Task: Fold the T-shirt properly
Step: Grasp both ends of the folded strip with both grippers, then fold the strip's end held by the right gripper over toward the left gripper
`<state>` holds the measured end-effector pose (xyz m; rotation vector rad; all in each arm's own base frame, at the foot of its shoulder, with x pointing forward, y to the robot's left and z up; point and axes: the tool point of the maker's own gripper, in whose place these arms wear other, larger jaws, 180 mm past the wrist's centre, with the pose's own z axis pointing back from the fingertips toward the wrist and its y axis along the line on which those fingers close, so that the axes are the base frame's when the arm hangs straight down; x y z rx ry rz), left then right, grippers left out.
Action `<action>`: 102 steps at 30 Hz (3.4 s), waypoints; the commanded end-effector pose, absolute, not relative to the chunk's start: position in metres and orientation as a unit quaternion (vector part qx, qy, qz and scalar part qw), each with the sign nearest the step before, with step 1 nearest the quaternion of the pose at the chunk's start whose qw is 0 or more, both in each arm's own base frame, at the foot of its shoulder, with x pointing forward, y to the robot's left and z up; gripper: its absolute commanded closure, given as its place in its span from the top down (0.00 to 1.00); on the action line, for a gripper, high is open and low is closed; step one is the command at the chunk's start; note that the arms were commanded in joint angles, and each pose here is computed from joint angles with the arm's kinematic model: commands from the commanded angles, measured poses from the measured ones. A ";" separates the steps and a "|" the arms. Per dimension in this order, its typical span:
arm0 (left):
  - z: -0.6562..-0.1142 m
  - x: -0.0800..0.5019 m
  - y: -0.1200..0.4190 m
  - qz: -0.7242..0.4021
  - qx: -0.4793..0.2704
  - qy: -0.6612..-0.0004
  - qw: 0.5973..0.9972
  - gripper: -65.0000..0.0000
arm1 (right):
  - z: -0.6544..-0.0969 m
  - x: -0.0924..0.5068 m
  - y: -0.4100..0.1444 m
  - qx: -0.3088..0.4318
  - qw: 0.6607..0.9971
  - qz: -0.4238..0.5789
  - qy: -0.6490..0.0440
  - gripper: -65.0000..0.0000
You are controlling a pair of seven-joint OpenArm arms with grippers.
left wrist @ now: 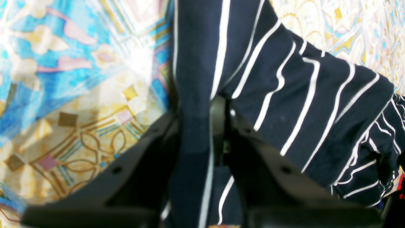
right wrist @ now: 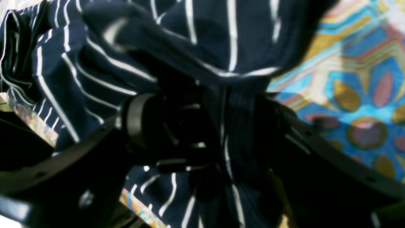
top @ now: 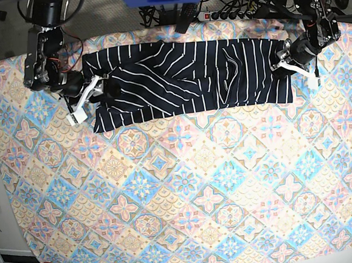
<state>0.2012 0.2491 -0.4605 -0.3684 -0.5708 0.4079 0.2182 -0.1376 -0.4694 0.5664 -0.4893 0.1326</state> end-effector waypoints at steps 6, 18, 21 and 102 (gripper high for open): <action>-0.453 0.208 0.255 0.195 -0.176 -0.293 0.919 0.00 | -0.475 0.209 -0.124 0.284 0.931 0.080 -0.215 0.63; -0.453 0.208 0.255 0.194 -0.175 -0.293 0.920 0.00 | -0.480 0.196 -0.093 0.312 0.925 0.088 -0.200 0.63; -0.453 0.208 0.255 0.194 -0.175 -0.293 0.920 0.00 | -0.480 0.196 -0.093 0.312 0.925 0.088 -0.200 0.63; -0.449 0.257 0.182 0.198 -0.260 -0.312 0.892 0.01 | -0.374 0.254 0.174 0.448 0.760 0.378 -0.281 0.23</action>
